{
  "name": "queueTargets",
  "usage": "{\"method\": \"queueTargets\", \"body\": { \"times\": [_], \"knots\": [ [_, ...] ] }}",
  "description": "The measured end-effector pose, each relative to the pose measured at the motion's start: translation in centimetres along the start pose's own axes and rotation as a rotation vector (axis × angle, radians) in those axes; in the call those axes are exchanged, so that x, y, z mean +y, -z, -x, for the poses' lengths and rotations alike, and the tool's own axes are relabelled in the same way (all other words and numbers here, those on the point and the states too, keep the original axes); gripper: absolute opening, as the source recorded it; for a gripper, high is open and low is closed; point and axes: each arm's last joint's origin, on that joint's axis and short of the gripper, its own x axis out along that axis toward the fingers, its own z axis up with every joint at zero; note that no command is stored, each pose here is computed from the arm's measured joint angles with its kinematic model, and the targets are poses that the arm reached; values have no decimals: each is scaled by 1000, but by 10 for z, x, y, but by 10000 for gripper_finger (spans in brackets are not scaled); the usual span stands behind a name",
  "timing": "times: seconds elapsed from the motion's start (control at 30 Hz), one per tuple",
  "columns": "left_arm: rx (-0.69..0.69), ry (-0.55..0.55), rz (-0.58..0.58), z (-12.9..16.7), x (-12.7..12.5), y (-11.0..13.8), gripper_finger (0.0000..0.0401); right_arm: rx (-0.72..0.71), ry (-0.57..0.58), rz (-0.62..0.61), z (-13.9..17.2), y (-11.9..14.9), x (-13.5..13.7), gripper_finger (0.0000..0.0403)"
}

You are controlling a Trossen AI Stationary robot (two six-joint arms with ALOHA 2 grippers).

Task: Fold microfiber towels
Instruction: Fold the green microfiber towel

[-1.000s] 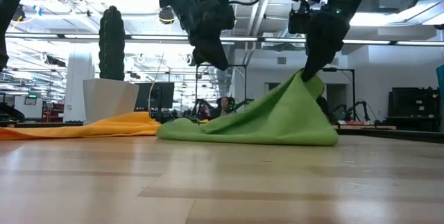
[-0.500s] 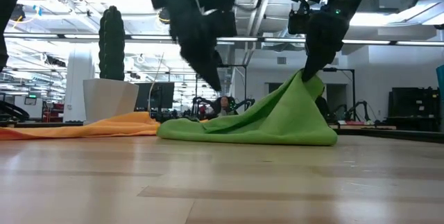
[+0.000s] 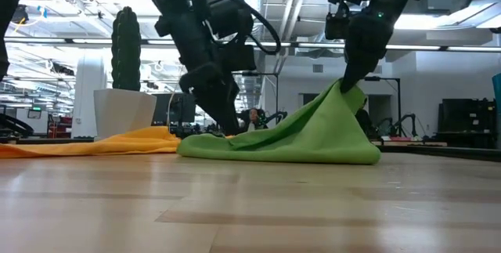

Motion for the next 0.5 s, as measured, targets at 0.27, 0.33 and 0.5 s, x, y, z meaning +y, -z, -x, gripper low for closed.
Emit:
{"method": "queueTargets", "body": {
  "times": [0.27, 0.33, 0.5],
  "knots": [
    [-19, -51, -1, -8, 11, 1, 160, 1, 4, -8, 0, 0, -2, 15],
    [-19, -47, 0, -16, 11, 2, 160, 1, 4, -9, 0, 0, -2, 16],
    [19, -53, 4, -24, 11, 5, 160, 2, 5, -19, 0, 0, -4, 31]
  ]
}}
